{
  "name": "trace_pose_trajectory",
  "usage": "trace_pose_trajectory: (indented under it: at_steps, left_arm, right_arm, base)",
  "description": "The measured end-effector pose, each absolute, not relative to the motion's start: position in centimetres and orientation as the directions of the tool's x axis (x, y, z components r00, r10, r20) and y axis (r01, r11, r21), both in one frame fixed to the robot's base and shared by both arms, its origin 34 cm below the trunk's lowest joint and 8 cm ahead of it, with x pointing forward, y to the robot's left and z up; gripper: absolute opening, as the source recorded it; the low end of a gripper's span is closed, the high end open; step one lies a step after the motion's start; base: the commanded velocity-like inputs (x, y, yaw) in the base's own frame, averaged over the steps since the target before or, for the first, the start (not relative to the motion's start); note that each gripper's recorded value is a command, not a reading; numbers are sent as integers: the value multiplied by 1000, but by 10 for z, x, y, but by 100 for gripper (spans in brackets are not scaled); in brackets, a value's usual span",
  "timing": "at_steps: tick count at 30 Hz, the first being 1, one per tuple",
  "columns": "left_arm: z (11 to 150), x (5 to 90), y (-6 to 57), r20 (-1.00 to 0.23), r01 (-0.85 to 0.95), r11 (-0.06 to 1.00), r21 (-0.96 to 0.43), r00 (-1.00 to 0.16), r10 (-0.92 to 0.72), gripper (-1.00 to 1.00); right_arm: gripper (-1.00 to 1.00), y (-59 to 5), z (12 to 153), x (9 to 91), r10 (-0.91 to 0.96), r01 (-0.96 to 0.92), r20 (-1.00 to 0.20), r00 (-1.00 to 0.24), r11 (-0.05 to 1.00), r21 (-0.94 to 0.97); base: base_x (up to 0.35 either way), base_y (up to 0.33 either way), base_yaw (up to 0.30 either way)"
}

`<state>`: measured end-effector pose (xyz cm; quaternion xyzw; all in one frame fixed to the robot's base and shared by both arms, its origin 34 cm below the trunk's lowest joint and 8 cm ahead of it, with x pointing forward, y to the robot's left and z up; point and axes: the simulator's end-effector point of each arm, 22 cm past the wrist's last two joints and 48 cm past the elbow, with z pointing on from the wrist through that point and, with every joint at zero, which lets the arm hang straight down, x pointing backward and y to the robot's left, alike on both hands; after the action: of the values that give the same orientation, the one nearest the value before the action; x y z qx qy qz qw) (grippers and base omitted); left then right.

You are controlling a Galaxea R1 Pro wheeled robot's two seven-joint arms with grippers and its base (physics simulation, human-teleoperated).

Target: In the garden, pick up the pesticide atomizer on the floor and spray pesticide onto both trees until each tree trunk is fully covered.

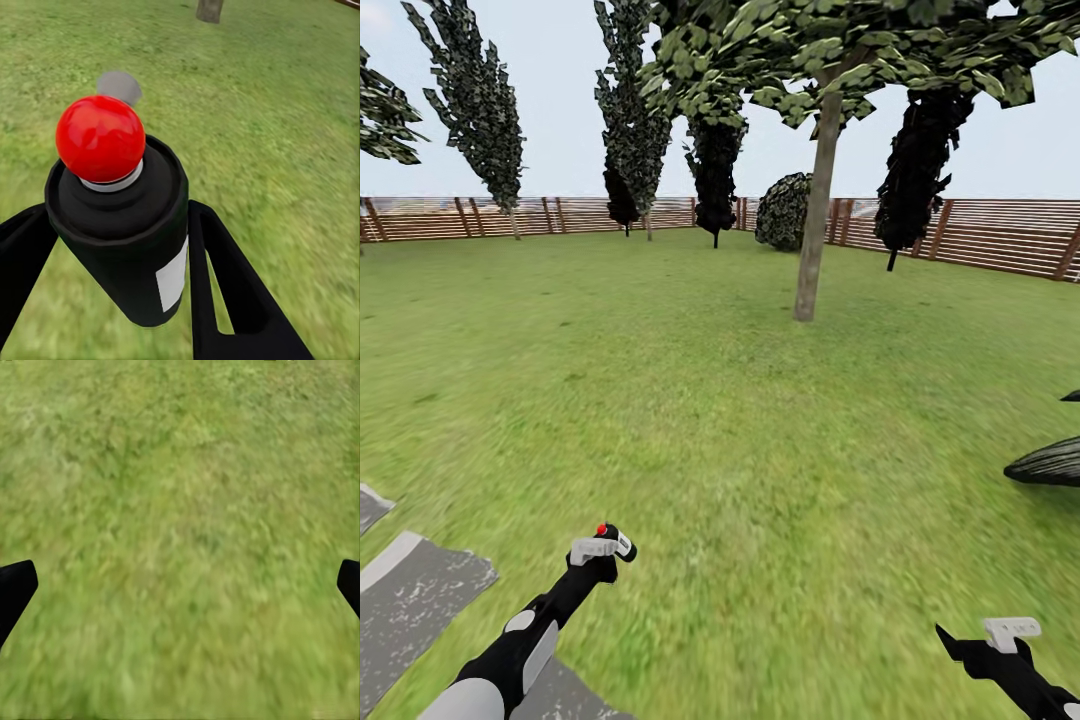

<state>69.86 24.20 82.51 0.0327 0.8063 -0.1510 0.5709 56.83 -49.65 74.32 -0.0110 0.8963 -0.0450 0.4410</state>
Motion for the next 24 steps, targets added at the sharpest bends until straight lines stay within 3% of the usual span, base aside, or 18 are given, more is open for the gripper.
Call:
trace_pose_trajectory:
  at_steps: [24]
  left_arm:
    - [825, 699, 242, -931, 226, 952, -205, -346, -118, -100]
  right_arm:
    - [100, -497, 743, 569, -59, 20, -789, -611, 996, -90]
  base:
    - [317, -45, 0]
